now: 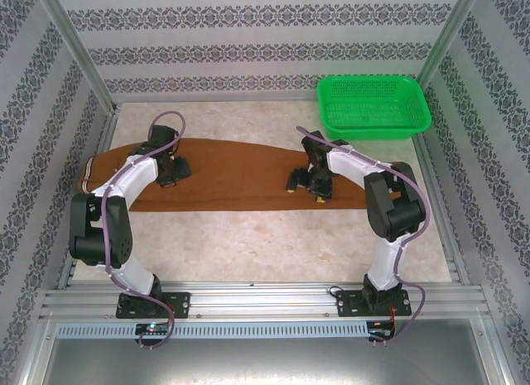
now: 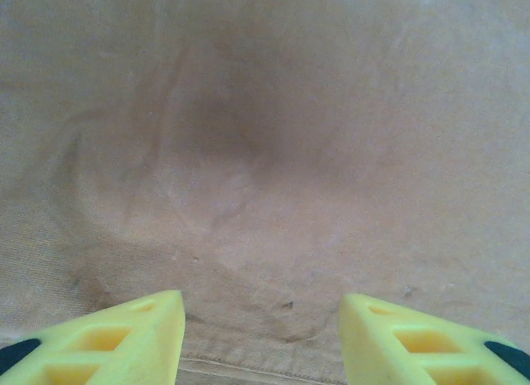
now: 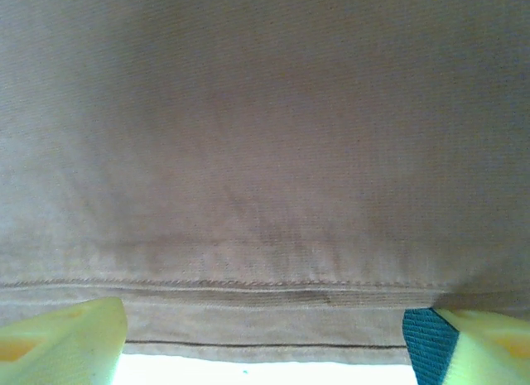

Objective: Roll up the long pants

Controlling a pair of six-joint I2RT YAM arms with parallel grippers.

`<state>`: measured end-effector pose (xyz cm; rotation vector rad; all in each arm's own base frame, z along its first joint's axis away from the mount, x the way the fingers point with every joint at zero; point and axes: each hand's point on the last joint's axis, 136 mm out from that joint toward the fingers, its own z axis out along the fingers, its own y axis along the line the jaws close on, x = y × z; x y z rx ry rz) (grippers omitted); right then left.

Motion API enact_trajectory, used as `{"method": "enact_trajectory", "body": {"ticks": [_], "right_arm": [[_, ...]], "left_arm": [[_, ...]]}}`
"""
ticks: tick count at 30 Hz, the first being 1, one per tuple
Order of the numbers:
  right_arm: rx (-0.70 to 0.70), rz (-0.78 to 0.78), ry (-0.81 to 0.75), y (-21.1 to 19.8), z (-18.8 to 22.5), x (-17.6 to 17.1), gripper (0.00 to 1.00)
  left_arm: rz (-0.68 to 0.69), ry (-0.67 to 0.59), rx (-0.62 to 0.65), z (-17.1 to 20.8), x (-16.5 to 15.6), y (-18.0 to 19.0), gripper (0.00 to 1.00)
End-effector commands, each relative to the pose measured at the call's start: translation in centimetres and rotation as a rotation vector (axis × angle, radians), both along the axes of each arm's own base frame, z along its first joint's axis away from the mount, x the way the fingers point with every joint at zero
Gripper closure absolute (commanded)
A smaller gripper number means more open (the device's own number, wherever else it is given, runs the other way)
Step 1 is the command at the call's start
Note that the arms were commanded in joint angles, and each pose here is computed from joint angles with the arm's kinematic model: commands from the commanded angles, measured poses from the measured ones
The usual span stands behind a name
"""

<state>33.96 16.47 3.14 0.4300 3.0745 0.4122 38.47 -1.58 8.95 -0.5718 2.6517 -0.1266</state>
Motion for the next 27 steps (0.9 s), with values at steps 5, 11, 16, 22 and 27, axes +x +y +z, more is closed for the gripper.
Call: {"method": "enact_trajectory", "body": {"ticks": [5, 11, 16, 22, 27], "right_arm": [[-0.037, -0.093, 0.011, -2.4, -1.4, 0.9, 0.17], [-0.051, -0.129, -0.004, -3.2, -1.5, 1.4, 0.21], [-0.042, -0.14, -0.005, -3.1, -2.0, 1.9, 0.38], [-0.022, -0.154, -0.005, -3.0, -2.0, 1.7, 1.0], [-0.047, -0.151, -0.04, -3.9, 0.5, -0.1, 1.0]], "left_arm": [[-0.025, -0.004, 0.013, 0.0, 0.4, -0.1, 0.49], [-0.026, 0.003, 0.022, -0.3, 0.6, 0.0, 0.5], [-0.033, 0.016, 0.011, -0.9, 1.0, -0.2, 0.52], [-0.034, 0.022, 0.002, -1.4, 1.2, -0.3, 0.53], [-0.031, 0.027, 0.011, -1.4, 1.1, -0.2, 0.56]]}}
